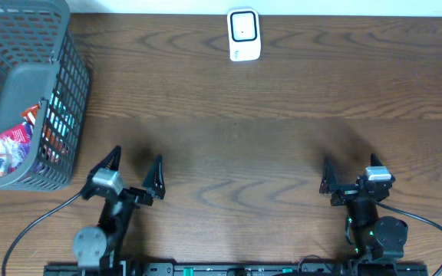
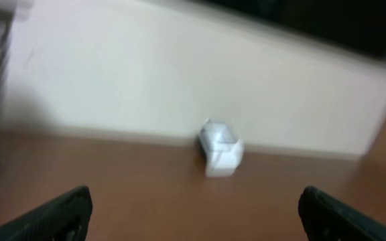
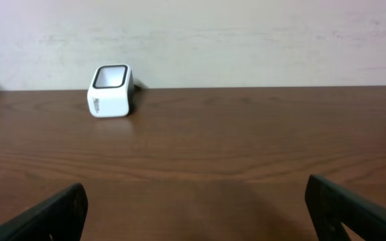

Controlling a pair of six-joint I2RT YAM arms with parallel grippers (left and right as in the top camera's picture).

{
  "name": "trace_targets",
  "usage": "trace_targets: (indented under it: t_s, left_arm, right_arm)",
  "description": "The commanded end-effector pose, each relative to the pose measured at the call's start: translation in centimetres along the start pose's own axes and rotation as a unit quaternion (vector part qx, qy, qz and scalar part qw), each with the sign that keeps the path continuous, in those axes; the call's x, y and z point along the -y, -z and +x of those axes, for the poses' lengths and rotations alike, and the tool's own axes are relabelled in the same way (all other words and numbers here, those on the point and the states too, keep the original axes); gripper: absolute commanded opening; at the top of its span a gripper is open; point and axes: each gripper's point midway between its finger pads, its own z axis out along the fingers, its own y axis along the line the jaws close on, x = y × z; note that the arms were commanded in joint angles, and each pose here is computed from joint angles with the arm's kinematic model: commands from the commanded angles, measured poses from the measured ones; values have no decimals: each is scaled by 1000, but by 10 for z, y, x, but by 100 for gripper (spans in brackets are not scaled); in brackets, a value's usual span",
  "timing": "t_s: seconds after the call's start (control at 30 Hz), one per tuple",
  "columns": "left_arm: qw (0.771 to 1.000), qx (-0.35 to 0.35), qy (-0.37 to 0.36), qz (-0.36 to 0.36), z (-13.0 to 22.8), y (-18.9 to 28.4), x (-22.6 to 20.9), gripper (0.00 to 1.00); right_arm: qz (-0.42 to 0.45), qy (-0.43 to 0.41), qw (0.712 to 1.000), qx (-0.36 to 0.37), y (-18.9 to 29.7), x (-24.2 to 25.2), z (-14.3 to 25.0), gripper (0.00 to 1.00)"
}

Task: Scan the item barcode
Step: 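Reach the left gripper into the grey basket and grasp the mint-green packet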

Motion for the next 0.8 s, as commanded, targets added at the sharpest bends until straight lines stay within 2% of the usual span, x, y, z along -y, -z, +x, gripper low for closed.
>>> trace_targets:
  t_s: [0.0, 0.1, 0.3, 0.37, 0.5, 0.63, 0.7, 0.77]
  left_arm:
    - [995, 51, 3, 85, -28, 5, 33, 98]
    - [986, 125, -28, 104, -67, 13, 46, 98]
    - [980, 190, -49, 31, -137, 18, 39, 98]
    - [983, 173, -63, -3, -156, 11, 34, 98]
    - [993, 50, -64, -86, -175, -19, 13, 98]
    - [996, -31, -55, -64, -188, -51, 21, 98]
    - [994, -71, -44, -64, -179, -61, 18, 98]
    - [994, -63, -51, -66, -184, -73, 14, 98]
  right_arm:
    - [3, 7, 1000, -1, 0, 2, 1, 99]
    - [3, 7, 1000, -1, 0, 2, 1, 99]
    - [3, 7, 1000, -1, 0, 2, 1, 99]
    - [3, 7, 1000, -1, 0, 2, 1, 99]
    - [3, 7, 1000, -1, 0, 2, 1, 99]
    - [3, 7, 1000, -1, 0, 2, 1, 99]
    - [3, 7, 1000, -1, 0, 2, 1, 99]
    - [3, 7, 1000, -1, 0, 2, 1, 99]
